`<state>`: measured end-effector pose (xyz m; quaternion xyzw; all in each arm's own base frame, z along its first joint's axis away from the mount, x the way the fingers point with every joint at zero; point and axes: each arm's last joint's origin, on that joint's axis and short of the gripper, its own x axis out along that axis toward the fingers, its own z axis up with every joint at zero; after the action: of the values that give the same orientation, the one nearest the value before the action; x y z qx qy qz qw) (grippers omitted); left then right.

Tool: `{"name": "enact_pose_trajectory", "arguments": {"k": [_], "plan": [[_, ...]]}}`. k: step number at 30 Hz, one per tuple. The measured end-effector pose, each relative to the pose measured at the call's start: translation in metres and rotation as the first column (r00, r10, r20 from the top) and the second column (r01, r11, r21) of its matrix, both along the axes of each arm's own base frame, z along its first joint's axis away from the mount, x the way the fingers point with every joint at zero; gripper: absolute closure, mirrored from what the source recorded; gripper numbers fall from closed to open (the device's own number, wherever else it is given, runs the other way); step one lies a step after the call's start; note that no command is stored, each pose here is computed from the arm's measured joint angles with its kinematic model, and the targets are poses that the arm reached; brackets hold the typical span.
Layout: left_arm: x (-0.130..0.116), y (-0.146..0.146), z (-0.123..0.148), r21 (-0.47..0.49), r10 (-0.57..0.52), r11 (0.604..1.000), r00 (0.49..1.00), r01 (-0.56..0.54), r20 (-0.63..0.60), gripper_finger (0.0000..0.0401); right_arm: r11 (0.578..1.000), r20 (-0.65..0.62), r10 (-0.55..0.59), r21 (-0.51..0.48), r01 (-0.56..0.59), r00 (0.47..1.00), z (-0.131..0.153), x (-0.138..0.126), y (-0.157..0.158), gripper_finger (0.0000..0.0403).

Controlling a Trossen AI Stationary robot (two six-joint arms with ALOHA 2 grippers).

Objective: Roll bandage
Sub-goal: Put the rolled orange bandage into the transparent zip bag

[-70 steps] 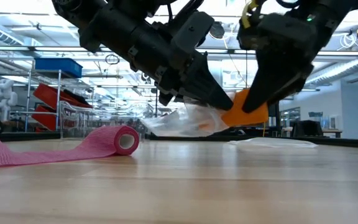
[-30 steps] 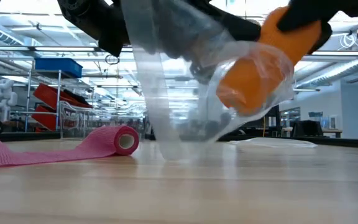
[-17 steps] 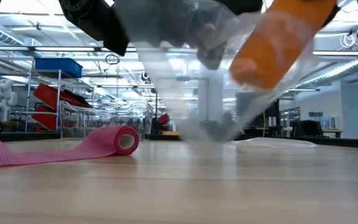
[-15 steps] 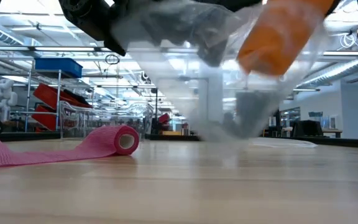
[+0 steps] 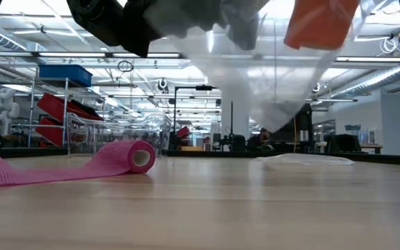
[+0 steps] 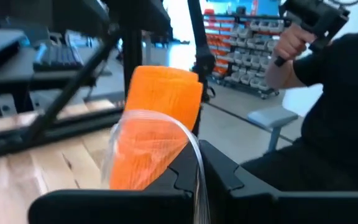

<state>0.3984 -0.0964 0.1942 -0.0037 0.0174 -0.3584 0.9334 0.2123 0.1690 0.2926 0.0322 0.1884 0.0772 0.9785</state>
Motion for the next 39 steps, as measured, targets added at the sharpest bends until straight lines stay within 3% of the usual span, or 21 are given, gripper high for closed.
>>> {"name": "enact_pose_trajectory", "arguments": {"k": [3,8,14,24,30,34,39], "plan": [[0.000,0.000,0.002,-0.005,0.001,1.000,1.000,-0.001,0.022,0.0386,0.999,0.013,-0.027,-0.022,0.027,1.000,0.000,-0.005,0.004,0.0241],[-0.001,-0.001,0.006,-0.025,-0.047,0.999,0.998,0.048,0.048,0.0386,0.979,-0.003,-0.095,-0.181,0.093,0.995,-0.012,-0.025,0.019,0.0246],[-0.003,-0.008,0.010,-0.076,-0.079,0.994,0.995,0.083,0.053,0.0386,0.990,-0.020,-0.021,-0.139,0.018,1.000,-0.027,-0.040,0.051,0.0255],[-0.004,-0.010,0.010,-0.149,-0.077,0.986,0.997,0.075,-0.006,0.0386,0.937,0.000,-0.172,-0.308,0.164,0.985,-0.071,-0.017,0.064,0.0258],[-0.004,-0.010,0.010,-0.149,-0.074,0.986,0.997,0.073,-0.005,0.0386,0.933,0.030,-0.191,-0.305,0.191,0.981,-0.069,-0.005,0.060,0.0261],[-0.003,-0.010,0.009,-0.155,-0.065,0.986,0.997,0.060,-0.029,0.0386,0.931,0.034,-0.201,-0.305,0.202,0.979,-0.068,-0.001,0.057,0.0292],[-0.002,-0.007,0.003,-0.271,-0.023,0.962,0.978,-0.035,-0.207,0.0386,0.935,0.012,-0.176,-0.312,0.171,0.984,-0.069,-0.001,0.057,0.0389]]}}
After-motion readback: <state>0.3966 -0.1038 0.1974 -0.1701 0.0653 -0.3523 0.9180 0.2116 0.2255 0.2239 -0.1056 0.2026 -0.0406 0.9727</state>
